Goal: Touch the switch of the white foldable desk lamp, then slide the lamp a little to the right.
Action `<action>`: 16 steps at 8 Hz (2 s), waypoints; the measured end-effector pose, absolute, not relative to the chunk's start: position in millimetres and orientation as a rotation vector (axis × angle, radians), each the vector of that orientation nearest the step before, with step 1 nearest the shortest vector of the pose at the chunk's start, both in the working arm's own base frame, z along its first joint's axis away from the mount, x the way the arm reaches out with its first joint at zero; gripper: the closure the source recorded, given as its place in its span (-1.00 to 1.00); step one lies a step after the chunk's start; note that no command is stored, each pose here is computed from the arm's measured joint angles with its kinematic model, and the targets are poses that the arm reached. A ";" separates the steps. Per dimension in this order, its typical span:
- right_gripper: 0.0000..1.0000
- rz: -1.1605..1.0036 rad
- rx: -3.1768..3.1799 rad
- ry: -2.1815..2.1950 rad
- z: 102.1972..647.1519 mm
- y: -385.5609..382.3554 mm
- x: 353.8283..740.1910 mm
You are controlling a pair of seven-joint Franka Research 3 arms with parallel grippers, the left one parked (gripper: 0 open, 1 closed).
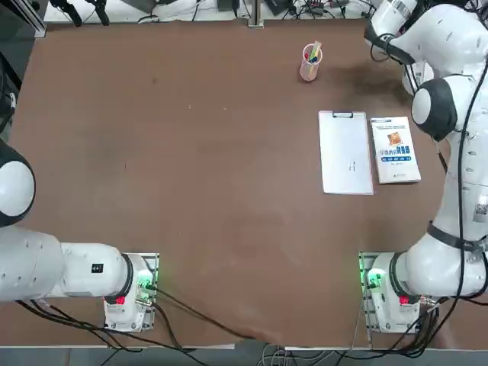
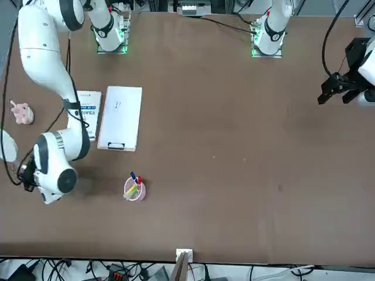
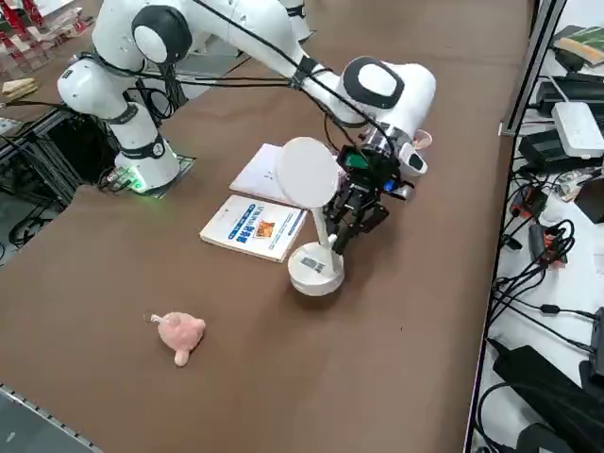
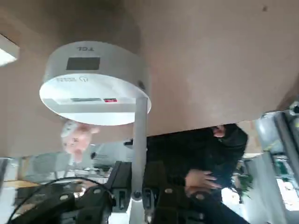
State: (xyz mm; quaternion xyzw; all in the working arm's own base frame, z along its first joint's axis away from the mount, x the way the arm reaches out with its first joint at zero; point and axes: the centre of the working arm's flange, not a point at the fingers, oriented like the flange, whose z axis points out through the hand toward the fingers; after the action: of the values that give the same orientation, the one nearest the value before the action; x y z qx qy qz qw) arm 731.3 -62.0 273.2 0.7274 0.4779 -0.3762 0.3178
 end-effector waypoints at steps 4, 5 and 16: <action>0.69 -1.122 2.050 1.193 243.7 -85.9 719.4; 0.69 -1.141 2.053 1.180 237.1 -89.7 719.2; 0.69 -1.132 2.251 1.088 237.6 -152.2 712.2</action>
State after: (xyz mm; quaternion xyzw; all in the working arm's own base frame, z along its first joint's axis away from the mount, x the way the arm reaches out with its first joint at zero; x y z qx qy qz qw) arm 712.2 -152.2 237.6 0.8041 0.3886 -0.4044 0.1975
